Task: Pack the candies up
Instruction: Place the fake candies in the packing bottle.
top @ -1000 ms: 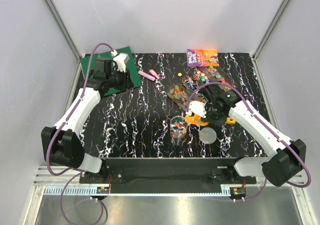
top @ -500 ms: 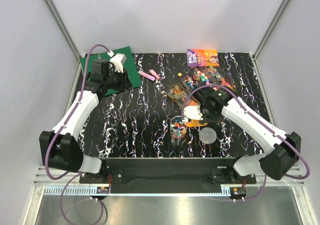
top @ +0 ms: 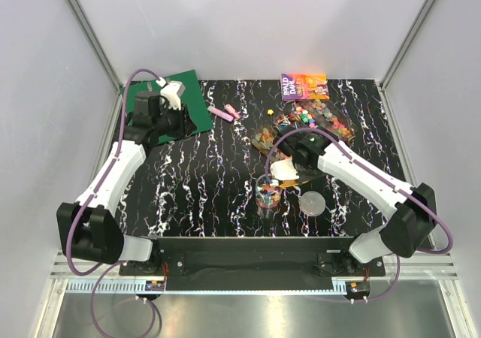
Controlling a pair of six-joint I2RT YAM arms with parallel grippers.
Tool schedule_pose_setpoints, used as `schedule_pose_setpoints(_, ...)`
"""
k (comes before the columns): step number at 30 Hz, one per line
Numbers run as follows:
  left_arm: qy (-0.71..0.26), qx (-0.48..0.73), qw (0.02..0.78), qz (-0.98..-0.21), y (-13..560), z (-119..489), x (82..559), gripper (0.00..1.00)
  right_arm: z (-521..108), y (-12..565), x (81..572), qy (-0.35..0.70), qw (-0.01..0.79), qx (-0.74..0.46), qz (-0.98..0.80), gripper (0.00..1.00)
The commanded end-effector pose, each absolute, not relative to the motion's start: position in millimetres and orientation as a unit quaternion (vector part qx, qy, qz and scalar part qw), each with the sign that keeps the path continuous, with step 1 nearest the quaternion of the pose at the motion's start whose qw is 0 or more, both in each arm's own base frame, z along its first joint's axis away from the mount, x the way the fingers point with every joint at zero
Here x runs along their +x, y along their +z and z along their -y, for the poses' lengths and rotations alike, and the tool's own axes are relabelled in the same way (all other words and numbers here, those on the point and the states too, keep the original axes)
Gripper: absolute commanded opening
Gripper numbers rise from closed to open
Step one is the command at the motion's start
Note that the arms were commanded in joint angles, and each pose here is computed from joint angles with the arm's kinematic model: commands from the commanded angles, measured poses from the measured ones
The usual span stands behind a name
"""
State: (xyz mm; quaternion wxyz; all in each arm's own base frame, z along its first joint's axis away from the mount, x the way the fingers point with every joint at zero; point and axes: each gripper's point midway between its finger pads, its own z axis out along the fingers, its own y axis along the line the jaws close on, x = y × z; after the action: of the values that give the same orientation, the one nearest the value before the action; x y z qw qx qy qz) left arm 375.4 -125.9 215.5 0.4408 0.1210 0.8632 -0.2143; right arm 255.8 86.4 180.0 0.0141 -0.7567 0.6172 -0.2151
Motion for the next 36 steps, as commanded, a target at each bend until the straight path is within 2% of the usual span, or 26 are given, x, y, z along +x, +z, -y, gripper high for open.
schedule_pose_setpoints(1,-0.225,0.117,0.484,-0.838,238,127,380,0.32,-68,212,256,-0.269,-0.026,-0.775,-0.571,0.0)
schedule_pose_setpoints(11,-0.241,0.111,0.484,-0.834,240,131,383,0.32,-88,220,251,-0.271,-0.015,-0.782,-0.561,0.0)
schedule_pose_setpoints(23,-0.26,0.114,0.489,-0.825,250,136,376,0.32,-86,220,249,-0.292,-0.04,-0.789,-0.539,0.0)
schedule_pose_setpoints(30,-0.362,0.13,0.456,-0.803,272,167,355,0.45,-85,219,245,-0.29,-0.036,-0.784,-0.547,0.0)
schedule_pose_setpoints(36,-0.382,0.125,0.434,-0.806,267,175,358,0.45,-71,216,238,-0.338,-0.059,-0.787,-0.513,0.0)
